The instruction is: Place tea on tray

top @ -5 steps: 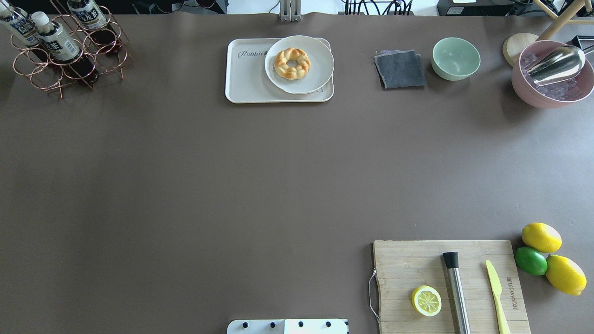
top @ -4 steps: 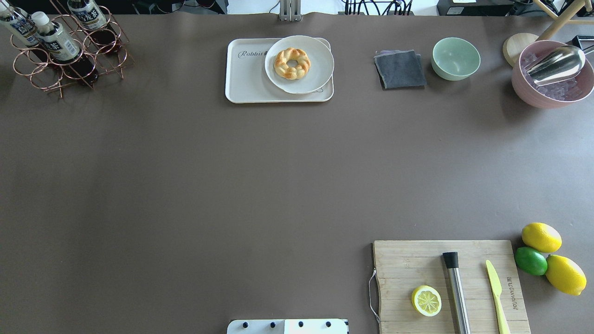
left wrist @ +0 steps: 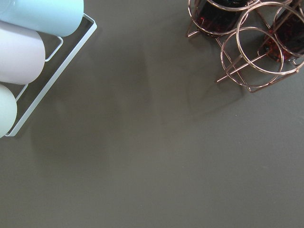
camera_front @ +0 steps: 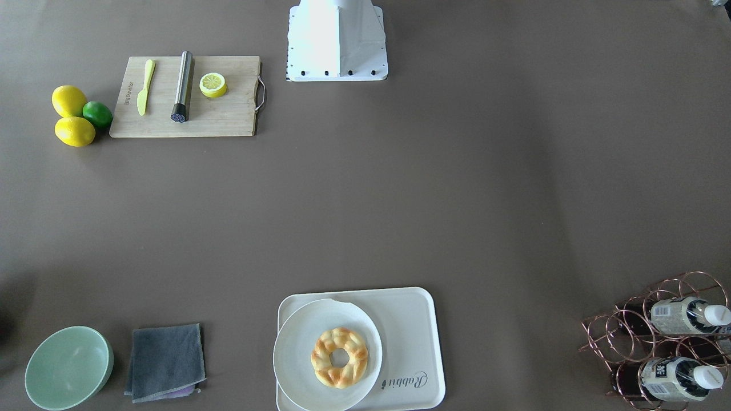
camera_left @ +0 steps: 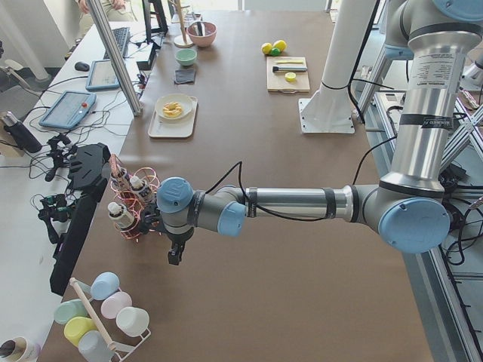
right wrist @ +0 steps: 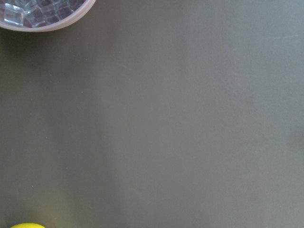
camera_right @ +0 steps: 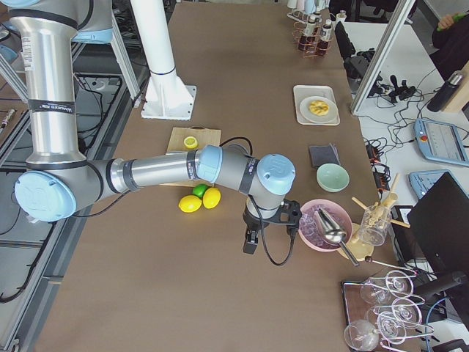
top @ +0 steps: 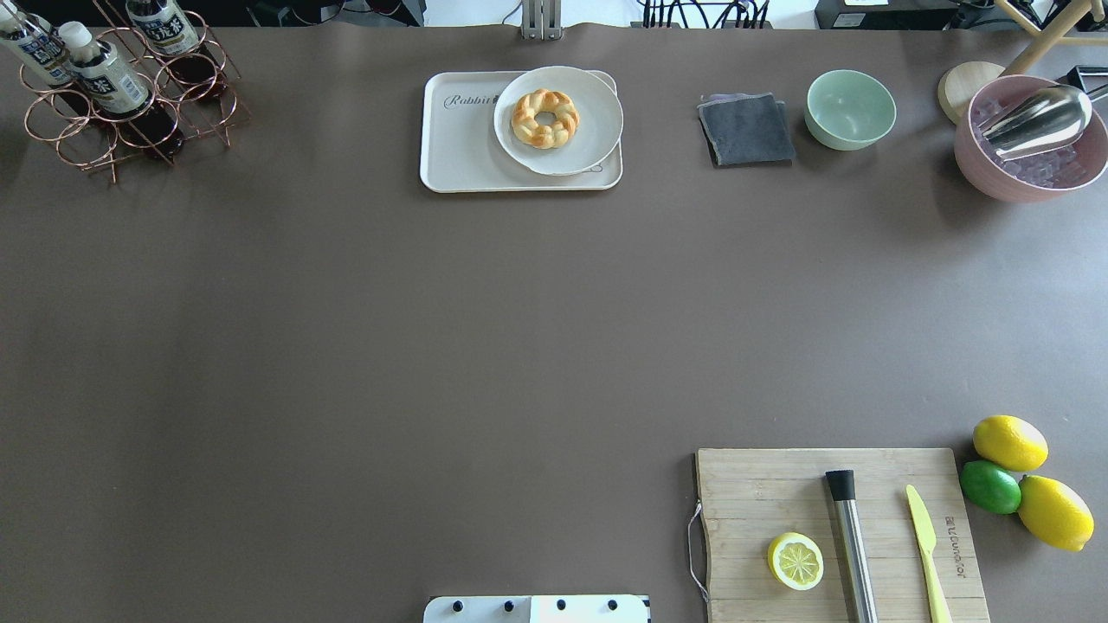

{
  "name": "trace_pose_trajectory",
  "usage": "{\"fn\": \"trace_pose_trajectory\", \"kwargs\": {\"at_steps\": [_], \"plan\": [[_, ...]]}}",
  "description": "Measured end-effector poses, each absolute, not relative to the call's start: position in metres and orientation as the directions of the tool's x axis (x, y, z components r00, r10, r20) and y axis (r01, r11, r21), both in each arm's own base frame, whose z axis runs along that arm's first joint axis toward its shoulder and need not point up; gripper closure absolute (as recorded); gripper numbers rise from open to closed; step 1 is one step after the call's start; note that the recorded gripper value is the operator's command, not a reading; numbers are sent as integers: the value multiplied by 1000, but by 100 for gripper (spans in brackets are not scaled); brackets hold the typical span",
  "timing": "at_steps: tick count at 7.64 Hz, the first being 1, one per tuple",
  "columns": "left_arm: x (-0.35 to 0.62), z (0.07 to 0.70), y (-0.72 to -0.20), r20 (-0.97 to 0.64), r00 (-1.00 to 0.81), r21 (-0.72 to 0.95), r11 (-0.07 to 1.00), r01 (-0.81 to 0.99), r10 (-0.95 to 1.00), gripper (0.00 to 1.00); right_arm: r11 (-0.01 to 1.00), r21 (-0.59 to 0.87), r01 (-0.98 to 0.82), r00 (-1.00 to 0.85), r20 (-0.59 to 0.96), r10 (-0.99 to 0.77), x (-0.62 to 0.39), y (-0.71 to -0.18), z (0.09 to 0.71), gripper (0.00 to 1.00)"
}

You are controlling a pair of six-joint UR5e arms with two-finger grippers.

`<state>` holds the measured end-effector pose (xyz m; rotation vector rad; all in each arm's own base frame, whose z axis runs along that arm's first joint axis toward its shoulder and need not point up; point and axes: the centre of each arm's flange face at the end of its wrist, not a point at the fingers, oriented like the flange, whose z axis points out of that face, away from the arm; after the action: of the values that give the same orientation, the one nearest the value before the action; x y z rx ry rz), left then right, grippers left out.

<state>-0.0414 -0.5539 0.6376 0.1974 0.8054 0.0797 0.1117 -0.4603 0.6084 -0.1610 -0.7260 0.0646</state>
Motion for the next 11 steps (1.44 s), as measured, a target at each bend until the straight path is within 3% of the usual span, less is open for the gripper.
{"fn": "trace_pose_trajectory", "kwargs": {"at_steps": [11], "plan": [[-41, 630, -558, -705, 692, 219, 976, 7, 153, 2, 983, -177, 42, 751, 654, 86, 87, -475, 611, 0]]}}
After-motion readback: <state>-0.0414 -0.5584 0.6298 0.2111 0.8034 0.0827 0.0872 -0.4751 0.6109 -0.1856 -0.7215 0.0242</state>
